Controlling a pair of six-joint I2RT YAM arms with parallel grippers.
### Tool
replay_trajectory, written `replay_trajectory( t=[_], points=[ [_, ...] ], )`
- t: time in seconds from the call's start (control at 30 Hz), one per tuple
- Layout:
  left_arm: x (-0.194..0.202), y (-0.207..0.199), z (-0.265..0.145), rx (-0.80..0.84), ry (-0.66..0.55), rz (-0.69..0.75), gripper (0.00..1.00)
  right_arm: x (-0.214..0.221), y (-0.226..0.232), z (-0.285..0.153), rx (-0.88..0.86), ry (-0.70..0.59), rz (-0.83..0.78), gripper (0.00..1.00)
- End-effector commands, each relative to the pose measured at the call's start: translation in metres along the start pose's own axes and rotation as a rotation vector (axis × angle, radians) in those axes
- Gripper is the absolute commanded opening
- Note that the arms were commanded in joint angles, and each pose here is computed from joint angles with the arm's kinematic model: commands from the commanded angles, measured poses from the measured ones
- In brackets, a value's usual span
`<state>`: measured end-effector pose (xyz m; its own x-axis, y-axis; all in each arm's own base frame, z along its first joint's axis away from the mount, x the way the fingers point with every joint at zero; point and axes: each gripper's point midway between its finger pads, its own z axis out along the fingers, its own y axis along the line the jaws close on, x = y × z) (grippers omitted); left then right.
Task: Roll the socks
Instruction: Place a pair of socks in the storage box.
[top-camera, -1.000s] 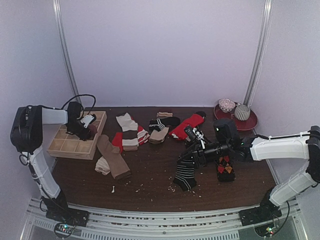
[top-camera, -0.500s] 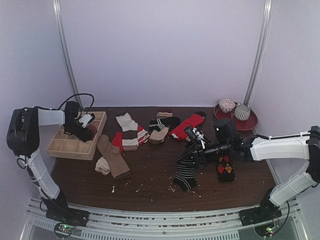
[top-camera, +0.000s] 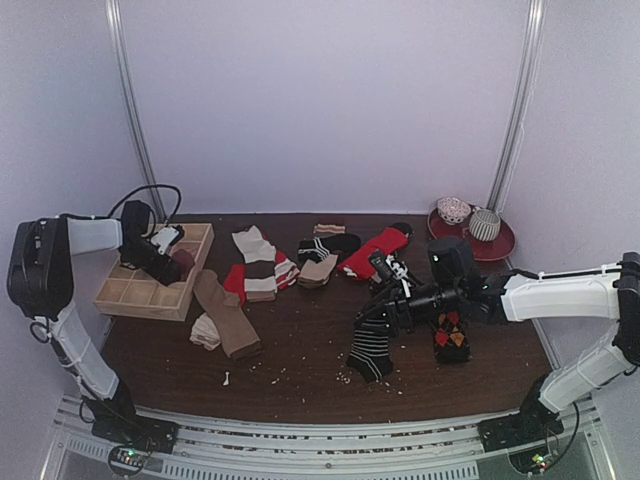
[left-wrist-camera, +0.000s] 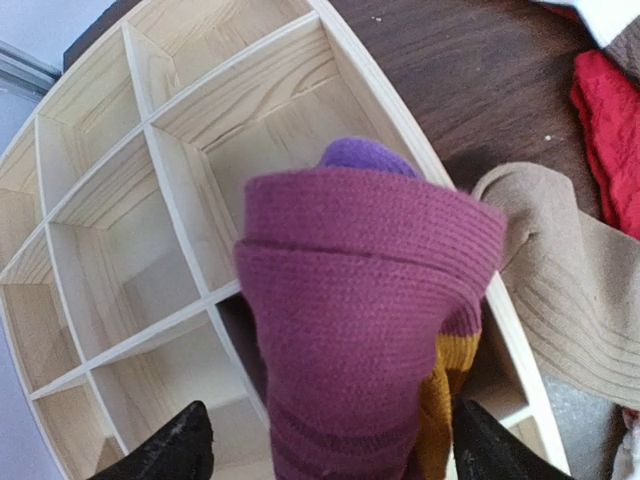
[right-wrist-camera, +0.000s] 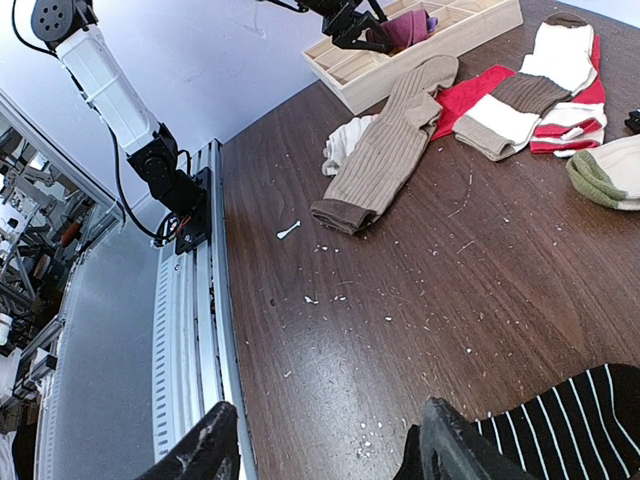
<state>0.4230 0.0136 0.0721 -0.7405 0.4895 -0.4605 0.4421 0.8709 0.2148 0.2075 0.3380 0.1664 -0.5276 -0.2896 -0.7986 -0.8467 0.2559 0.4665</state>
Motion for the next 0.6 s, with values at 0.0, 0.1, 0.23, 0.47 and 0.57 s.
replay_trajectory(
  t=[0.0,0.1,0.23,0.47,0.57],
  points=[
    [-0.014,0.003,-0.031,0.014,-0.087,-0.007,0.82,0.001,0.004,-0.001,-0.004,0.001,-0.016,0.62],
    [-0.027,0.005,-0.047,0.003,-0.151,-0.003,0.83,0.001,0.004,-0.001,-0.004,0.002,-0.015,0.62],
    [-0.035,0.007,-0.054,0.006,-0.174,-0.001,0.81,0.001,0.004,-0.001,-0.004,0.003,-0.015,0.62],
    [-0.033,0.001,-0.038,0.07,-0.137,-0.013,0.63,0.002,0.004,0.0,-0.003,0.004,-0.016,0.62],
    [-0.032,-0.001,-0.029,0.088,-0.123,-0.022,0.59,0.002,0.004,0.0,-0.002,0.005,-0.017,0.62]
  ],
)
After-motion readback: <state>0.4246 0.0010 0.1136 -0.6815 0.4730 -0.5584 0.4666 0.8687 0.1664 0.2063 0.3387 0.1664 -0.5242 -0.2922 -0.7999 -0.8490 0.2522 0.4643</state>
